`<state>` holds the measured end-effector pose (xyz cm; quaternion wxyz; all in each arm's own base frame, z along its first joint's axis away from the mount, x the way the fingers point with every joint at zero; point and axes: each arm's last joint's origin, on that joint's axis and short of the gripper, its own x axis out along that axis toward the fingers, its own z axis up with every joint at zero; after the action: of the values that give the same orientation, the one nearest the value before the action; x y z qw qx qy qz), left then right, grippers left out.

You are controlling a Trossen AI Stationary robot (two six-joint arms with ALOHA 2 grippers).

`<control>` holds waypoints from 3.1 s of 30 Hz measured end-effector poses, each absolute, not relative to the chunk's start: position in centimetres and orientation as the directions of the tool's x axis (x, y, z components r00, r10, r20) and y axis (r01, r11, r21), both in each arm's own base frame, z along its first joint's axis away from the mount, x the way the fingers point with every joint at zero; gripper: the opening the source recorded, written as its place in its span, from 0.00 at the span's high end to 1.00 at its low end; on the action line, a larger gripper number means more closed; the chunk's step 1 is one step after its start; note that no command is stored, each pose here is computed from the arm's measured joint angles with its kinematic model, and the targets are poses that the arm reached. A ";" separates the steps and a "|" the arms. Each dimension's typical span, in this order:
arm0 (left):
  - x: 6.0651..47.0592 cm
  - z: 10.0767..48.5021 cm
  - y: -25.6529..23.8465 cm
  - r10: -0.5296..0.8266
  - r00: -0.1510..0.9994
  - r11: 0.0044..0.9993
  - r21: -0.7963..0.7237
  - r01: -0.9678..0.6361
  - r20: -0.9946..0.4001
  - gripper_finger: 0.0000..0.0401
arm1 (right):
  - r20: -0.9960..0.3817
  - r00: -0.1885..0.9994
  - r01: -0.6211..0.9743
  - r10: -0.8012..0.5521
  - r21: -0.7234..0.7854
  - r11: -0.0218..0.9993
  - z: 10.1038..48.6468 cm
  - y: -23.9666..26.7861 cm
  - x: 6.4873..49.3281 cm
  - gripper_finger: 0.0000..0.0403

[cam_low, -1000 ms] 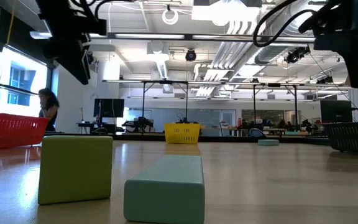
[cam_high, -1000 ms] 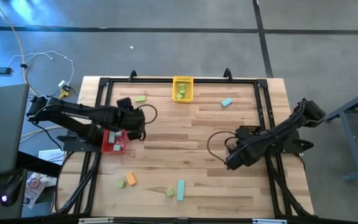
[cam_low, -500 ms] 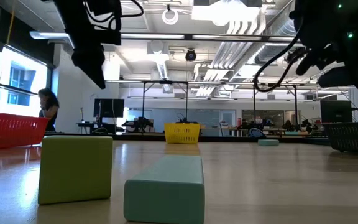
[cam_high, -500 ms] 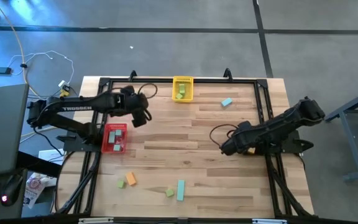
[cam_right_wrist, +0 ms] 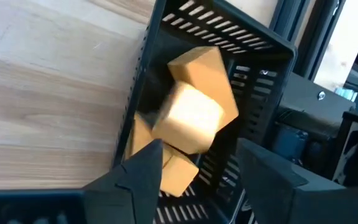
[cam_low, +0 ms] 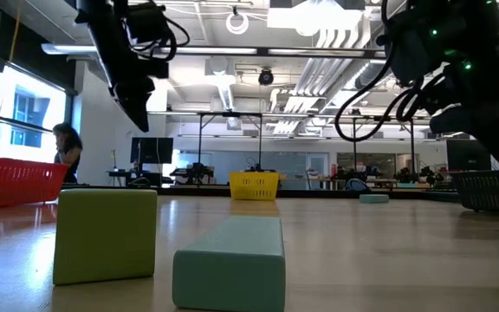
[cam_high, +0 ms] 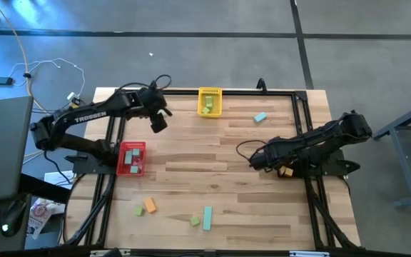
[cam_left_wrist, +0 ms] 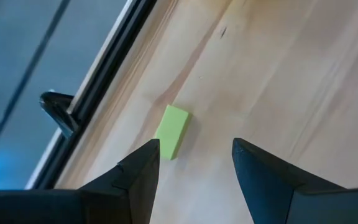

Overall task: Sort & place blocks by color
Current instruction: Put the orange block into the black bin, then put the green block into the yellow bin

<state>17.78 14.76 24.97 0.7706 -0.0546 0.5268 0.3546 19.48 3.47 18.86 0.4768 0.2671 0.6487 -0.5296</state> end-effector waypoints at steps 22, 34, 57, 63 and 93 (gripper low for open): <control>18.6 21.6 21.7 0.295 0.148 0.776 0.146 -0.614 -0.944 0.54 | -0.919 -0.229 0.877 -0.322 -0.338 0.342 23.5 3.3 22.2 0.50; 18.8 21.4 22.8 0.216 0.070 0.926 0.182 -0.331 -0.974 0.54 | -0.921 -0.211 0.882 -0.326 -0.324 0.343 23.7 3.3 22.4 0.50; 19.1 14.9 25.4 0.137 -0.134 0.941 0.171 -0.291 -0.981 0.54 | -0.933 -0.165 0.896 -0.320 -0.277 0.346 23.6 3.4 22.9 0.50; 19.2 13.8 25.7 0.124 -0.155 0.943 0.165 -0.289 -0.980 0.54 | -0.934 -0.159 0.898 -0.319 -0.271 0.347 23.6 3.4 22.9 0.50; 19.3 15.6 26.2 -0.018 0.192 0.934 -0.085 -0.348 -0.981 0.76 | -0.956 0.005 0.894 -0.292 -0.127 0.430 23.4 4.6 24.3 0.50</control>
<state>19.31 26.20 15.57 0.7582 -0.1462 0.6260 0.1090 24.31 4.58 23.37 0.6514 0.2793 0.5390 -0.4551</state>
